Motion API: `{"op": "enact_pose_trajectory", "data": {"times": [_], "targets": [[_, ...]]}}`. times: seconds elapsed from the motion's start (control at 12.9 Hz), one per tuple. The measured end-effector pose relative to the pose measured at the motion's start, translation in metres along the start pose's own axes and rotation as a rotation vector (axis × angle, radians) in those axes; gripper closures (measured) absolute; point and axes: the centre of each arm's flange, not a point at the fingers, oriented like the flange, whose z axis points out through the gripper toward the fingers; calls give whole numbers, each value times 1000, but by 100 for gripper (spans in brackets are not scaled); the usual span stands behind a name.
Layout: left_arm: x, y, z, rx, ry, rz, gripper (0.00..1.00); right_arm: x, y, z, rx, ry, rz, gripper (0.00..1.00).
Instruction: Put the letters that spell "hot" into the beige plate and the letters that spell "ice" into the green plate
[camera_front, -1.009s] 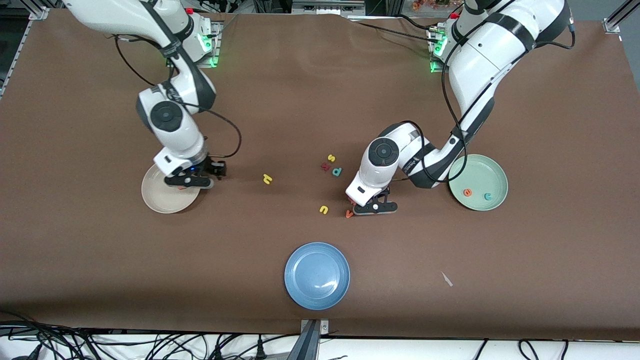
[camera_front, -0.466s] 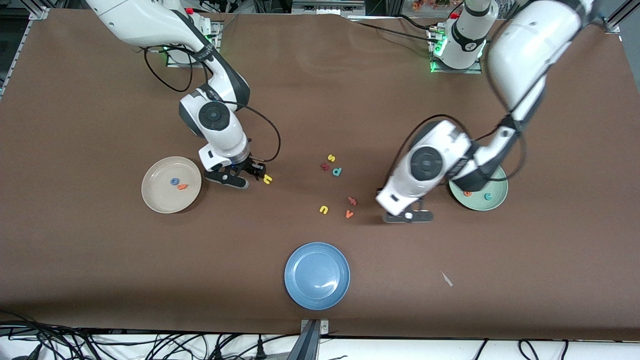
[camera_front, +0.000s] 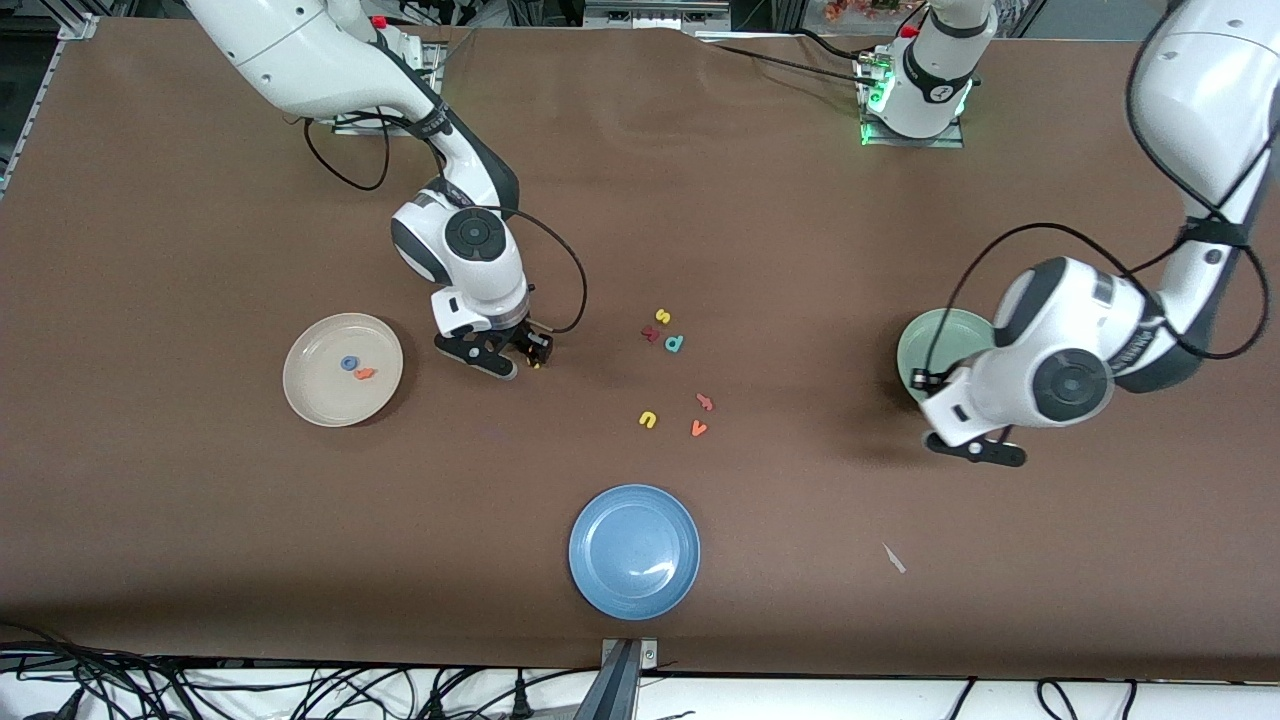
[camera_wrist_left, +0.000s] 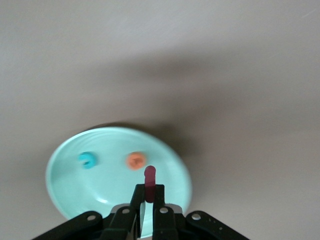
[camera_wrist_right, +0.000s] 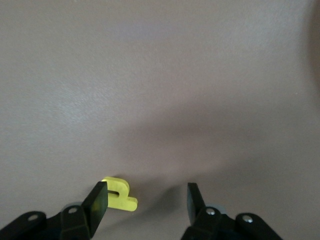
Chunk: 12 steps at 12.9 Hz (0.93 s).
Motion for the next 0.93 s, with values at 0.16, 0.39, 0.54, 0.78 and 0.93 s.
{"op": "enact_pose_trajectory", "data": {"times": [0.16, 0.39, 0.54, 0.78, 0.93], "targets": [[-9, -40, 31, 4, -47, 6, 93, -2, -4, 2, 3, -1, 9, 27], [-10, -46, 53, -6, -78, 10, 86, -3, -13, -3, 17, 8, 14, 27], [-10, -45, 52, -6, -76, 11, 64, -1, -15, -6, 22, 12, 16, 27], [-11, -46, 15, 11, -62, 4, 30, 2, -16, -8, 28, 16, 21, 27], [-16, -44, -45, 21, -61, -7, 9, 1, -16, -6, 26, 13, 25, 28]]}}
